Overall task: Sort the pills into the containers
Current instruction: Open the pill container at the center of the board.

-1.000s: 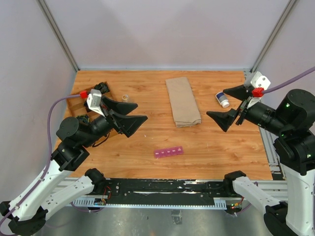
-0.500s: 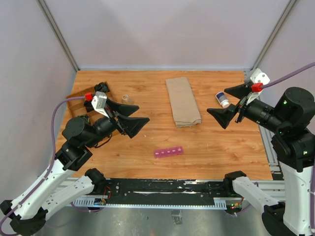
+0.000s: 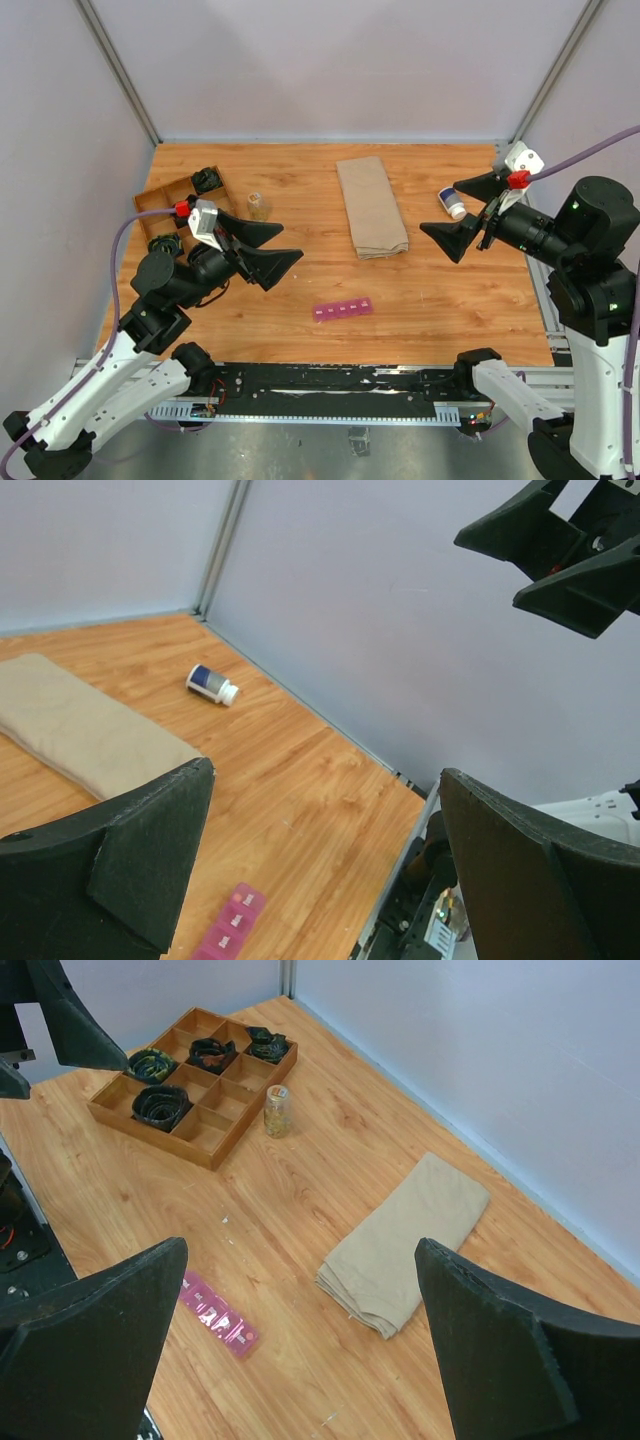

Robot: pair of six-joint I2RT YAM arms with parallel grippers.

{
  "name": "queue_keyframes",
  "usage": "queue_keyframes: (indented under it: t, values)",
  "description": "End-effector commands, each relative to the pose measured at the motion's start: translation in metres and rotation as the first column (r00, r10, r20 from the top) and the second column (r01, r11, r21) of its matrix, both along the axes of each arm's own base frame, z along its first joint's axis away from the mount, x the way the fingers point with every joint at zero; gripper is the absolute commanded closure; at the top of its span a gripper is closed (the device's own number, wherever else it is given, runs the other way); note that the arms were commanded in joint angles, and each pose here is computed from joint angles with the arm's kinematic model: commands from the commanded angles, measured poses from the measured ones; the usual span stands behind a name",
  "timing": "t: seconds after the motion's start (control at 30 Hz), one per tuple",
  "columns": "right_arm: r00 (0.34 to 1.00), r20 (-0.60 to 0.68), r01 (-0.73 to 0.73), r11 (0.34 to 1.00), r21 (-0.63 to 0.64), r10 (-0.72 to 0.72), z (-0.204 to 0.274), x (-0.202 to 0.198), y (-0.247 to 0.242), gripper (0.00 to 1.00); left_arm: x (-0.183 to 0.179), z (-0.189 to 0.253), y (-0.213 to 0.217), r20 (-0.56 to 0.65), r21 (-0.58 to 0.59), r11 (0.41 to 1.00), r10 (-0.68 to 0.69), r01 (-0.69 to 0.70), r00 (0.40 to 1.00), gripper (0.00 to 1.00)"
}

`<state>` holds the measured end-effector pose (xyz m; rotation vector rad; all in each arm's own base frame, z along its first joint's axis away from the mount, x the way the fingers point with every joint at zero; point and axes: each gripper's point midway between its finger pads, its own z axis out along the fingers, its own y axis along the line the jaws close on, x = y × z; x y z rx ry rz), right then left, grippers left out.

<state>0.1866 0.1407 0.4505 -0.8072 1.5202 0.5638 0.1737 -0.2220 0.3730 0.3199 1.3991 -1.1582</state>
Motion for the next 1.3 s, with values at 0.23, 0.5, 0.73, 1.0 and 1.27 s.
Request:
queue_keyframes:
  t: [0.23, 0.5, 0.73, 1.0, 1.27]
  values:
    - [0.998, -0.038, -0.051, 0.998, 0.022, 0.052, -0.009, 0.005, 0.007, 0.01, -0.003, -0.005, 0.001, 0.037, -0.020, 1.000, -0.011, 0.011, 0.999, 0.01]
    - [0.984, -0.012, -0.176, 0.983, -0.050, 0.175, -0.044, -0.004, 0.015, 0.01, -0.020, -0.024, -0.012, 0.159, 0.041, 0.991, -0.132, 0.127, 0.978, 0.01]
    - [0.804, 0.067, -0.560, 0.790, -0.250, 0.591, -0.132, -0.035, 0.038, 0.01, -0.020, -0.084, -0.027, 0.358, 0.197, 0.974, -0.175, 0.109, 0.917, 0.04]
    - [0.614, 0.072, -0.670, 0.567, -0.478, 0.786, -0.230, -0.036, 0.052, 0.01, -0.039, -0.176, -0.050, 0.472, 0.415, 0.908, -0.275, 0.064, 0.838, 0.06]
    - [0.647, -0.070, -0.689, 0.544, -0.479, 0.759, -0.289, -0.016, 0.076, 0.02, -0.028, -0.233, -0.047, 0.466, 0.530, 0.848, -0.298, 0.006, 0.833, 0.05]
